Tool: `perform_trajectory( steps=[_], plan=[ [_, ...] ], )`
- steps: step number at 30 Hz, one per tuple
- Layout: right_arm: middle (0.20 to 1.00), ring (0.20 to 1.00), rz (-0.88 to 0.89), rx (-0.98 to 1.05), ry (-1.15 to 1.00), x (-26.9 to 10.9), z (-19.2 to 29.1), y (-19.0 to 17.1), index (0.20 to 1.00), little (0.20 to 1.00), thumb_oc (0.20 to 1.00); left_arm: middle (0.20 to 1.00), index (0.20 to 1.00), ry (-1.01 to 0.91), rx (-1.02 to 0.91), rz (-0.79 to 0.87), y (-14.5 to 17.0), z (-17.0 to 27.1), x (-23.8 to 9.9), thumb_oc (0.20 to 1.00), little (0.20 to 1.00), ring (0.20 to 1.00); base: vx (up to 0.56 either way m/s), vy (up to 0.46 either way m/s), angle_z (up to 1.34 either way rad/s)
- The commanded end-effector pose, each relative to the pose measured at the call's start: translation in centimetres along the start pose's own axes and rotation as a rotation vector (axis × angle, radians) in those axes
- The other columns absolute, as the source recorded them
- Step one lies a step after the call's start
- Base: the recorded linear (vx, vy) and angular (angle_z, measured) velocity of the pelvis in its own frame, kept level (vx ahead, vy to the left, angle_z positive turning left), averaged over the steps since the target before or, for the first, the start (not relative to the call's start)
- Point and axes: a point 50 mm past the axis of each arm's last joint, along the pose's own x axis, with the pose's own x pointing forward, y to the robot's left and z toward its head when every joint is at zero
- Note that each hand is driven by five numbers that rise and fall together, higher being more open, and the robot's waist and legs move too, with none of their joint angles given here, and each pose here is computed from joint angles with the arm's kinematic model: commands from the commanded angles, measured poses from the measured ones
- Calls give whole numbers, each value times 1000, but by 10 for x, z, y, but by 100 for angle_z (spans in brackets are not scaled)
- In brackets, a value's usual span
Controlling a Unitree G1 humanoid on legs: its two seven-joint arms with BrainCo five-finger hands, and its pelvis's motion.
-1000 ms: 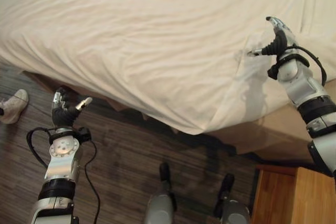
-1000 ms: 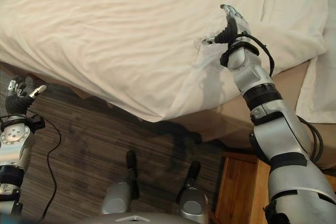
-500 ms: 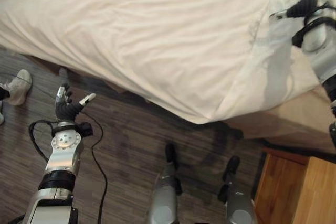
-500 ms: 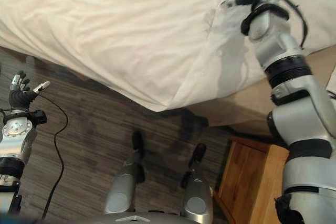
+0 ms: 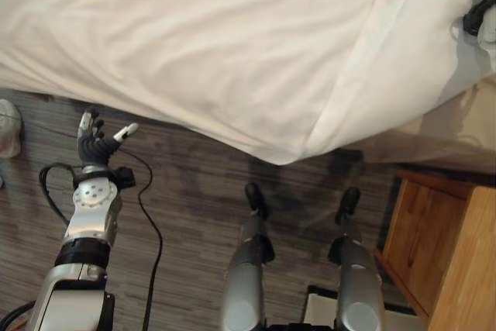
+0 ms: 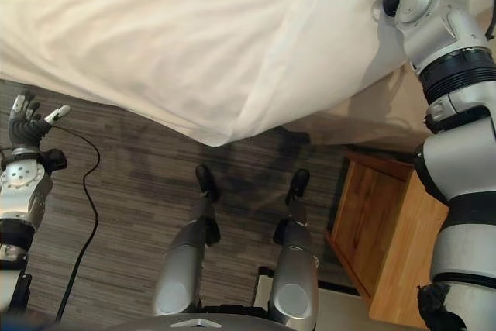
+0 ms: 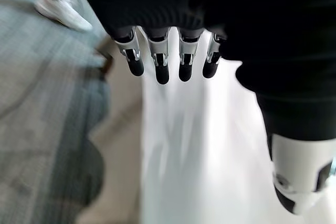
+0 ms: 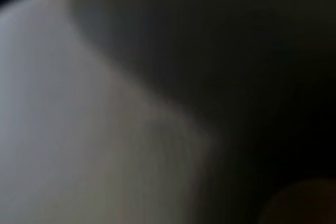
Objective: Making the bed.
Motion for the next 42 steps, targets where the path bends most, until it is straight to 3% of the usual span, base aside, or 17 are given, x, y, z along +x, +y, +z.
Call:
perform_trajectory(
  steps=[1, 2, 11, 16, 23, 24, 25, 26, 32, 34, 35, 37, 38, 40, 42],
  plan=[
    [517, 517, -10, -51, 66, 7, -13, -16, 517, 517, 517, 1000, 1000, -87, -60, 66, 15, 24, 12, 1000, 1000, 1000, -53, 35, -9],
    [200, 200, 14, -47, 90, 4, -18, -9, 200, 200, 200, 1000, 1000, -86, -69, 55, 9, 26, 14, 1000, 1000, 1000, -30, 23, -7],
    [200, 200, 37, 76, 80, -18, -22, 22, 200, 200, 200, 1000, 1000, -96, -96, 62, 1, 25, 9, 1000, 1000, 1000, 31, 55, -7],
    [200, 200, 109, 187, 118, -93, -56, 62, 200, 200, 200, 1000, 1000, -23, -142, 83, -3, -3, -14, 1000, 1000, 1000, 89, 45, -16],
    [200, 200, 344, 300, 437, -218, -114, 120, 200, 200, 200, 1000, 1000, 117, -186, 30, -27, -44, -48, 1000, 1000, 1000, 68, 8, -18],
    [231, 231, 346, 301, 439, -220, -115, 120, 231, 231, 231, 1000, 1000, 119, -184, 28, -27, -44, -49, 1000, 1000, 1000, -59, 1, -12],
    [809, 809, 400, 347, 552, -242, -124, 134, 809, 809, 809, 1000, 1000, 160, -189, -8, -40, -53, -55, 1000, 1000, 1000, -61, 21, -7],
    [1000, 1000, 399, 348, 551, -241, -124, 134, 1000, 1000, 1000, 1000, 1000, 159, -190, -8, -40, -52, -54, 1000, 1000, 1000, -109, 11, -3],
    [1000, 1000, 416, 210, 665, -215, -146, 139, 1000, 1000, 1000, 1000, 1000, 152, -214, -48, -71, -40, -37, 1000, 1000, 1000, -166, 57, -19],
    [1000, 1000, 461, -39, 766, -206, -175, 124, 1000, 1000, 1000, 1000, 1000, 142, -235, -57, -80, -28, -22, 1000, 1000, 1000, -162, 38, -22],
    [1000, 1000, 459, -39, 761, -203, -174, 124, 1000, 1000, 1000, 1000, 1000, 139, -239, -55, -80, -27, -21, 1000, 1000, 1000, -111, 30, -3],
    [1000, 1000, 512, -210, 863, -222, -199, 113, 1000, 1000, 1000, 1000, 1000, 158, -249, -83, -89, -29, -24, 1000, 1000, 1000, -77, 44, -2],
    [1000, 1000, 572, -309, 934, -249, -214, 109, 1000, 1000, 1000, 1000, 1000, 175, -254, -107, -97, -33, -30, 1000, 1000, 1000, 0, 0, 0],
    [1000, 1000, 598, -340, 958, -262, -219, 109, 1000, 1000, 1000, 1000, 1000, 186, -258, -119, -101, -36, -34, 1000, 1000, 1000, 6, 15, 0],
    [1000, 1000, 653, -376, 1040, -300, -231, 107, 1000, 1000, 1000, 1000, 1000, 204, -274, -136, -108, -41, -43, 1000, 1000, 1000, 25, 29, 7]
  ],
)
